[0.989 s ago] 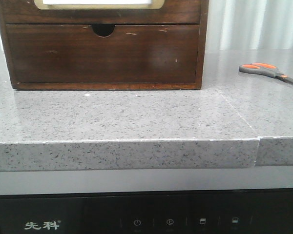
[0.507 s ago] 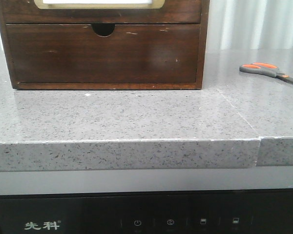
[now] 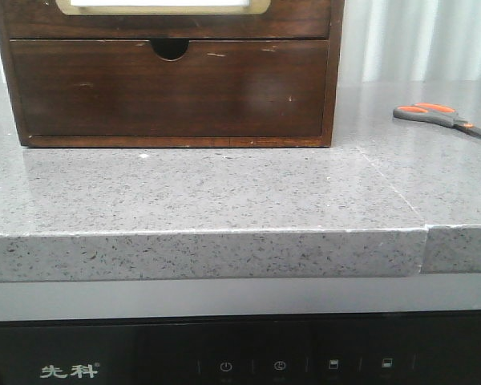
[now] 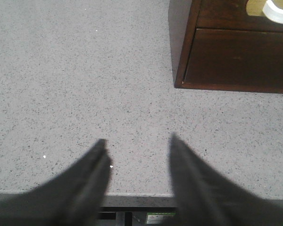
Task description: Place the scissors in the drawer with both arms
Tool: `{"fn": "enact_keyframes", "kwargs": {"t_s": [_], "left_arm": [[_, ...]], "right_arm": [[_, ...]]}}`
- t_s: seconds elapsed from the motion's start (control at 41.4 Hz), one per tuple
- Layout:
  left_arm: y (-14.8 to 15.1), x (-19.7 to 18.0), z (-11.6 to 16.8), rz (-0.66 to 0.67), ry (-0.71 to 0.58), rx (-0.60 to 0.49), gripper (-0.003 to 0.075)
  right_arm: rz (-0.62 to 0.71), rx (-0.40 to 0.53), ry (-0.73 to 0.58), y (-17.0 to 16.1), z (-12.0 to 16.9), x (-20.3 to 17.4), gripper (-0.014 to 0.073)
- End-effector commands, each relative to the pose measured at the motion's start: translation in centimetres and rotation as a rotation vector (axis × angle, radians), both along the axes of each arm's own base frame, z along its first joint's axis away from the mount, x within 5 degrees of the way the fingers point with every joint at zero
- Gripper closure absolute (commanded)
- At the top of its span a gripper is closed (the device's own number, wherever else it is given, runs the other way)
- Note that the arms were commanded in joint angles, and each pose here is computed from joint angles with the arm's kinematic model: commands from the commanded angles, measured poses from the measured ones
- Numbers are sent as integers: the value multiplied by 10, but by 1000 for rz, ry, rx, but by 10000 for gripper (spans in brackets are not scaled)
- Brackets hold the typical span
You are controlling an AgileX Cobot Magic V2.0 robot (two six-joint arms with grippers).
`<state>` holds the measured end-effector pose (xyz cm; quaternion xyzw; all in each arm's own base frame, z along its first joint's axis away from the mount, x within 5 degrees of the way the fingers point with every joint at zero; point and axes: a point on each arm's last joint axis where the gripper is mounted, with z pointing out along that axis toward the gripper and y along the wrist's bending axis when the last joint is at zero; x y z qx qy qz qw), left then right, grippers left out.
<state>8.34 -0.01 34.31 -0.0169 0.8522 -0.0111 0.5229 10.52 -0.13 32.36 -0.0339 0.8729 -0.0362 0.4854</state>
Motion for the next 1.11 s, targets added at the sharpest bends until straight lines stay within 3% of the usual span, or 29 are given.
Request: {"fn": "enact_keyframes", "kwargs": {"t_s": [0.0, 0.048, 0.169, 0.338, 0.627, 1.086], "left_arm": [[-2, 6, 14, -10, -102, -37, 86], [-4, 7, 15, -19, -114, -74, 50], [-10, 12, 17, -39, -138, -181, 49], [-22, 26, 25, -78, -178, -503, 49], [-37, 71, 23, -138, -118, -871, 49], [-61, 150, 0, -369, 50, -1159, 49]], "right_arm": [[5, -18, -81, 0, 13, 4, 6], [5, -18, -81, 0, 13, 4, -12], [5, -18, -81, 0, 13, 4, -7], [5, -18, -84, 0, 13, 5, -7], [5, -18, -84, 0, 13, 5, -7], [5, -18, -84, 0, 13, 5, -7]]}}
